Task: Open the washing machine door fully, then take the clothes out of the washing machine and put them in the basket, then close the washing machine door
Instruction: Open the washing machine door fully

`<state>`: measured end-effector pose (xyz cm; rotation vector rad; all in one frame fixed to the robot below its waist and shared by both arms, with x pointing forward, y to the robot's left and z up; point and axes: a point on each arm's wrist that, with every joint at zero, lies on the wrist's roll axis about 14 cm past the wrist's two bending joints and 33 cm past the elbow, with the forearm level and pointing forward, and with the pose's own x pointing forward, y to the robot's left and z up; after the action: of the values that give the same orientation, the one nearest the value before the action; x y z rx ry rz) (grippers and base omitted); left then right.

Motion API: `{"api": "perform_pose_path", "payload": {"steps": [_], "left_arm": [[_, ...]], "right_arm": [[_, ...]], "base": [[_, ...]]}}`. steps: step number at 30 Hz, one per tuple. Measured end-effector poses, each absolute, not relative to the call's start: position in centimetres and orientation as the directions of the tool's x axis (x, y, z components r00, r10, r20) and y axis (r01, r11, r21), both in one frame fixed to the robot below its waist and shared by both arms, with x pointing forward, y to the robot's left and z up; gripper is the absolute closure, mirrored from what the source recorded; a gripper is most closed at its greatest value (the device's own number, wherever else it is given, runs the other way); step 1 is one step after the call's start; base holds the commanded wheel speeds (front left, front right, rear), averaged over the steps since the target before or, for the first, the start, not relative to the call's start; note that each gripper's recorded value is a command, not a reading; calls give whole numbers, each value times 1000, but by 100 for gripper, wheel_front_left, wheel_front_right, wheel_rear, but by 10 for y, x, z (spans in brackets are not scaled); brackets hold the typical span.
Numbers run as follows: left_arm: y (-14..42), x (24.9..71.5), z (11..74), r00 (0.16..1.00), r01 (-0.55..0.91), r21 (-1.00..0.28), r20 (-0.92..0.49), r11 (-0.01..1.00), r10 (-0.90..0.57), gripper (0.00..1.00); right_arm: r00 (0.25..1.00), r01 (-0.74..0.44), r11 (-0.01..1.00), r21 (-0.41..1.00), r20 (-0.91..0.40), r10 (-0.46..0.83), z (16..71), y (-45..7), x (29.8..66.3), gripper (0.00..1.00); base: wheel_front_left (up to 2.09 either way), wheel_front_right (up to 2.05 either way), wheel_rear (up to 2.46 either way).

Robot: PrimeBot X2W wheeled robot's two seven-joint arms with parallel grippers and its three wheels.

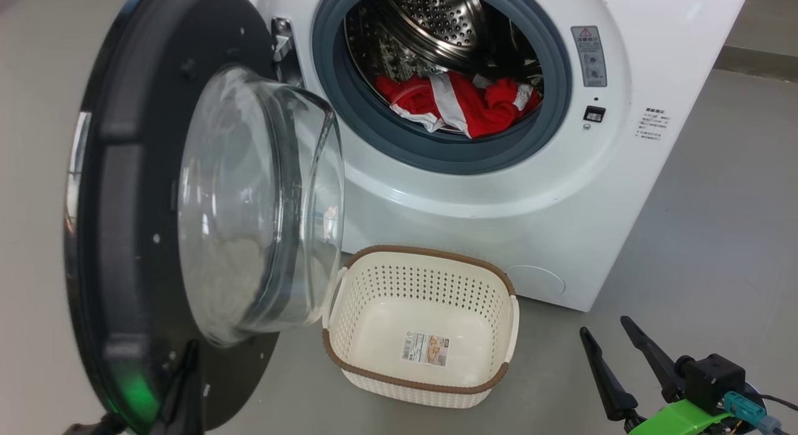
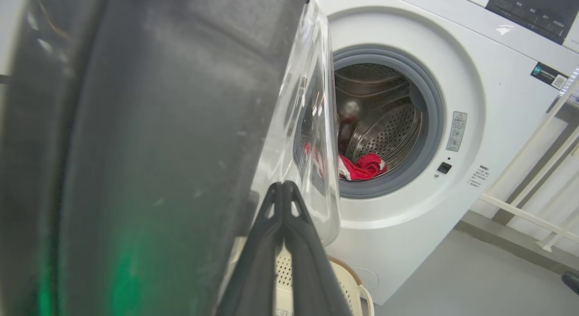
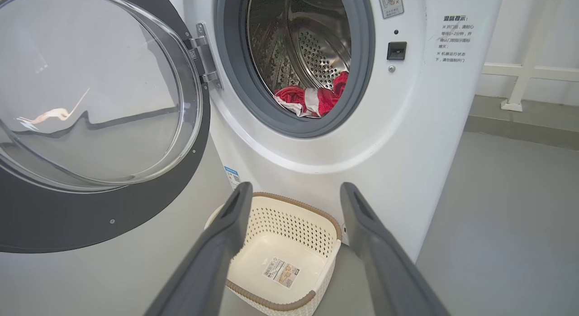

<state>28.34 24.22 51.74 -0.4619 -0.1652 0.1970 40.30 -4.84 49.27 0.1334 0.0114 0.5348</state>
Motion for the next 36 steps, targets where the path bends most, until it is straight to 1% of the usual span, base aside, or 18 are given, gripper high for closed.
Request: {"api": "perform_pose_path", "payload": {"steps": [10,17,27,36], "left_arm": [[290,268,505,934,-293,-405,72,866,349,100],[333,274,504,902,-381,-362,58,851,428,100],[375,280,497,869,-465,-306,22,830,495,100],[402,283,494,833,-526,-308,4,793,554,100]], "right_arm": [[857,-512,848,139,20,515,490,-44,403,0],[859,-508,848,150,13,513,485,-43,408,0],[868,-492,857,151,8,497,481,-49,417,0],[875,-478,864,156,-2,484,477,-54,418,0]], "base": [[0,0,0],[0,0,0],[0,0,0],[0,0,0]]}}
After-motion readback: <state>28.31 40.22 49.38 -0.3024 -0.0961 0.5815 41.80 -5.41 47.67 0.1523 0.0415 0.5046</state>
